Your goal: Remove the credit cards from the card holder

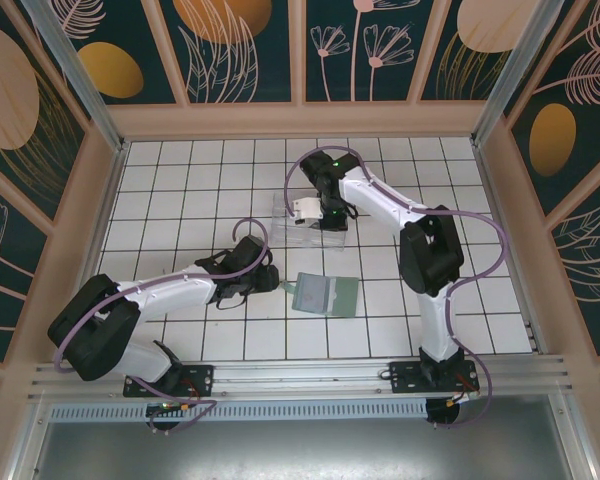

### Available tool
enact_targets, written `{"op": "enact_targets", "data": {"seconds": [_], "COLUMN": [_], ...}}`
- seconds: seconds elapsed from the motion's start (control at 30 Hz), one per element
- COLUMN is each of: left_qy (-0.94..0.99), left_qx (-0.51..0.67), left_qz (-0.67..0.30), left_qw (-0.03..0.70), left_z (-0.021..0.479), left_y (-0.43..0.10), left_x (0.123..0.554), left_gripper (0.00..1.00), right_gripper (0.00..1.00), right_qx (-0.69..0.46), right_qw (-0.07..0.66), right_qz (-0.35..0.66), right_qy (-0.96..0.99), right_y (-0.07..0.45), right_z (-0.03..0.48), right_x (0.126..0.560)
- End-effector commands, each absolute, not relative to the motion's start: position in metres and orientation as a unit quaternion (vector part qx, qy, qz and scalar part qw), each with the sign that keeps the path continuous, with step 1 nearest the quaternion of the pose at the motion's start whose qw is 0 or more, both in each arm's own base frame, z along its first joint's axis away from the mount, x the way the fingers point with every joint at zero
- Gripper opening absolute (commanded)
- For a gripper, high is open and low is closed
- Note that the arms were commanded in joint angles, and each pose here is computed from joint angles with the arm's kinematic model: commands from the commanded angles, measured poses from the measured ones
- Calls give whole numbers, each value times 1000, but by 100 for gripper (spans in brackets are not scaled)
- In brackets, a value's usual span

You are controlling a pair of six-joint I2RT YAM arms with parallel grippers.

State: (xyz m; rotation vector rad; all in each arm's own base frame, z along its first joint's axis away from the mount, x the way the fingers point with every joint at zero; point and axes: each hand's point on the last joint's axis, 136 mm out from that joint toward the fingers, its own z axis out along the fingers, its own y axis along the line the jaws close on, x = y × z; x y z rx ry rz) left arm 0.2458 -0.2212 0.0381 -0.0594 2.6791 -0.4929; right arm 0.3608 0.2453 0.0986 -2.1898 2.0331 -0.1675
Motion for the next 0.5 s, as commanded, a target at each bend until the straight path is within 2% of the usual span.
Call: {"op": "enact_targets", "data": {"seconds": [0.0,0.47], "left_qy": [960,961], "left_qx": [-16,-15], "left_qz": [-181,-181], "left_qw": [211,208], "left_z": [42,40], "left_y": [-220,-221], "left_x": [248,249], "left_gripper": [46,46], "right_gripper": [0,0], "right_qx": [-729,-726], "right_qw": [48,53], "right_qz": [-49,-101], "right_qy": [681,678], "right_y": [242,226], "right_z": [82,95], "right_x": [357,362]}}
